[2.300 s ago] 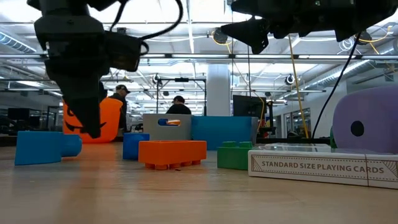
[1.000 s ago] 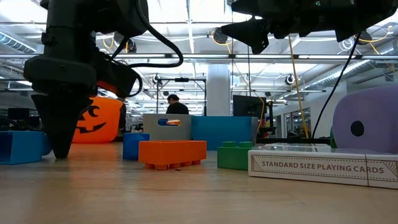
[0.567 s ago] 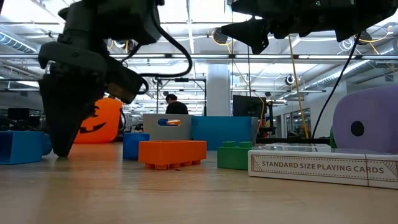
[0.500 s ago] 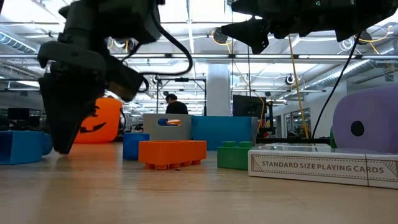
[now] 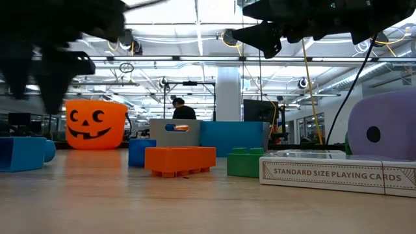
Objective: Pick & Place Toys
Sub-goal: Put the light blue 1 stud gamepiece into the white bin
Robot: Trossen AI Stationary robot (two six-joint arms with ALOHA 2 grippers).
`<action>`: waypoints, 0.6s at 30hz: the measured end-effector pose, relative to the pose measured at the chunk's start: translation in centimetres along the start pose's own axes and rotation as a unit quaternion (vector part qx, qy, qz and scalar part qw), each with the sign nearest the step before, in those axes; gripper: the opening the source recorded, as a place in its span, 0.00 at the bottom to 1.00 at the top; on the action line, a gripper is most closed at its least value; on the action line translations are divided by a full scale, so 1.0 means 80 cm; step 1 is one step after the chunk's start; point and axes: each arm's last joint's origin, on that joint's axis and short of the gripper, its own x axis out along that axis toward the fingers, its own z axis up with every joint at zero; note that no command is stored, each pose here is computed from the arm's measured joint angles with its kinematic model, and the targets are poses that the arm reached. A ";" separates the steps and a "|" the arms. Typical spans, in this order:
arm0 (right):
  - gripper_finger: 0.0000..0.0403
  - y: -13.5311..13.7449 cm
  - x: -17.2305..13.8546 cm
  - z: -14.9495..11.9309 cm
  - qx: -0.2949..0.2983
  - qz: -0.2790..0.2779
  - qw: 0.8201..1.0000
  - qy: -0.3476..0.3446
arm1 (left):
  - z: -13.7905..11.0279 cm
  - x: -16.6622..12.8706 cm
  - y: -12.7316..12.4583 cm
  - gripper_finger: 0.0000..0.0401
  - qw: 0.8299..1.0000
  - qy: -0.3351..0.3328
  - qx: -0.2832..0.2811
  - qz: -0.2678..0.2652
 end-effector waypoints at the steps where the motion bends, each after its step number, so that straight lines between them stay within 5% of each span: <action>1: 0.70 0.000 0.000 0.000 0.000 0.000 1.000 0.000 | -0.006 0.004 -0.009 0.65 1.000 0.000 0.029 0.007; 5: 0.70 0.000 0.000 0.000 0.000 0.000 1.000 0.000 | -0.023 0.014 -0.030 0.63 0.991 -0.026 0.119 0.064; 8: 0.70 0.000 0.000 0.000 0.000 0.000 1.000 0.000 | -0.028 0.020 -0.036 0.61 0.984 -0.054 0.127 0.113; 18: 0.70 0.000 0.000 0.001 0.000 0.000 1.000 -0.004 | -0.040 0.038 -0.048 0.60 0.983 -0.030 0.138 0.120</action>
